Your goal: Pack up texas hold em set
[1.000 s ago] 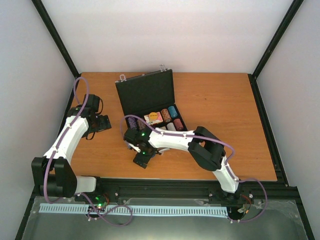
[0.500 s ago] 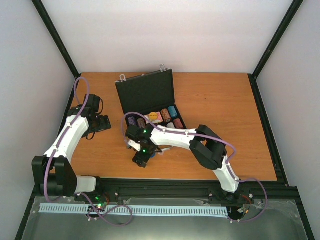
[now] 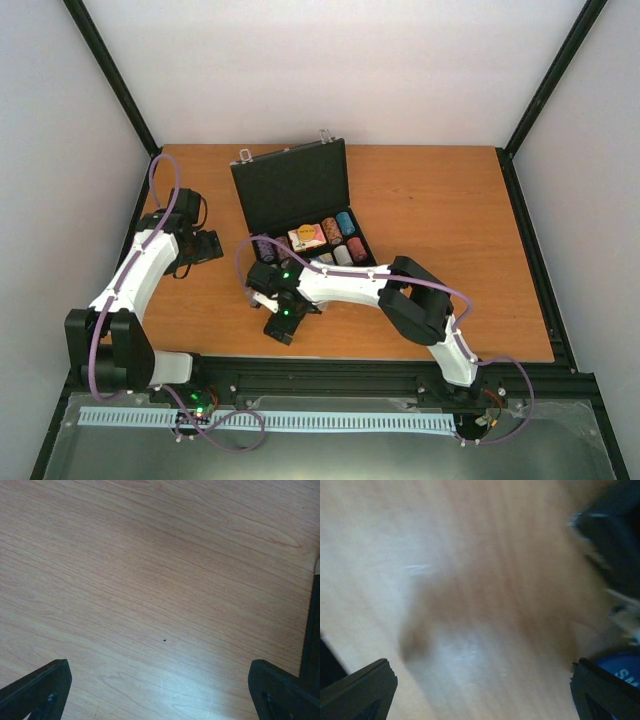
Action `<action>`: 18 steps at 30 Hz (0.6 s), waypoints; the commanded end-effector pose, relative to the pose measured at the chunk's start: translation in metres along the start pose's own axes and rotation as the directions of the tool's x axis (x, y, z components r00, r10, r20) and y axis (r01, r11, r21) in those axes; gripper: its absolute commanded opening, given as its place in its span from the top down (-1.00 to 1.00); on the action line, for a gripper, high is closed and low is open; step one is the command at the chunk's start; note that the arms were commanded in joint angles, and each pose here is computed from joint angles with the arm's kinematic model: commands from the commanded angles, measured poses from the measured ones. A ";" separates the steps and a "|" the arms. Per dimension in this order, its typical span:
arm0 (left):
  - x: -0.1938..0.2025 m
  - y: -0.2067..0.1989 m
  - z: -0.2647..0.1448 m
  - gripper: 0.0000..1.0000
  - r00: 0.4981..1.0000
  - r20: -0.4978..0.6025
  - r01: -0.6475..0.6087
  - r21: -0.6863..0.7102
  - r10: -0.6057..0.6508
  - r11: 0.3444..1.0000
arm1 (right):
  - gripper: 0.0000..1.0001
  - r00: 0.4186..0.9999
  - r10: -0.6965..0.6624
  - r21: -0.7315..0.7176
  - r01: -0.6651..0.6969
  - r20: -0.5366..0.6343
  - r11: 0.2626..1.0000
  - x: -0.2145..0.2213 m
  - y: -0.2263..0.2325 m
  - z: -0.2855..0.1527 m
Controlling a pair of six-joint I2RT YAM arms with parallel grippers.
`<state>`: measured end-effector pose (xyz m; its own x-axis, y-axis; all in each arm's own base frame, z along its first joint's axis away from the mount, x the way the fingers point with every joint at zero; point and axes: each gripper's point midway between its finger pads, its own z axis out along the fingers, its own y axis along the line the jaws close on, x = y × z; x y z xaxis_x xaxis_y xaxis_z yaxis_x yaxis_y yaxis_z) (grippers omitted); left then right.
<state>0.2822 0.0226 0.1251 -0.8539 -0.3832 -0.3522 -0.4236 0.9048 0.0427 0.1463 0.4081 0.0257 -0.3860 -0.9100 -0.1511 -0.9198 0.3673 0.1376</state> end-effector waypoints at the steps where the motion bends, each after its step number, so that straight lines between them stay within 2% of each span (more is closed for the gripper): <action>1: -0.008 0.001 -0.003 -0.99 1.000 0.025 -0.006 -0.004 0.006 1.000 | -0.93 0.999 0.022 0.200 -0.030 0.040 0.979 -0.006 -0.035 -0.015; 12: -0.007 0.001 0.000 -0.99 1.000 0.019 -0.004 -0.010 0.004 1.000 | -1.00 0.998 -0.047 0.301 0.034 0.038 0.953 -0.008 -0.058 -0.015; 18: -0.010 0.000 0.001 -0.99 1.000 0.019 0.000 -0.014 0.000 1.000 | -1.00 0.999 0.002 0.364 0.011 -0.036 0.931 0.009 -0.084 -0.003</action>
<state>0.2833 0.0232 0.1231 -0.8551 -0.3828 -0.3495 -0.4244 0.9042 0.0482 0.1824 0.3914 0.0217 -0.3615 -0.9204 -0.1493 -0.9230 0.3759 -0.0823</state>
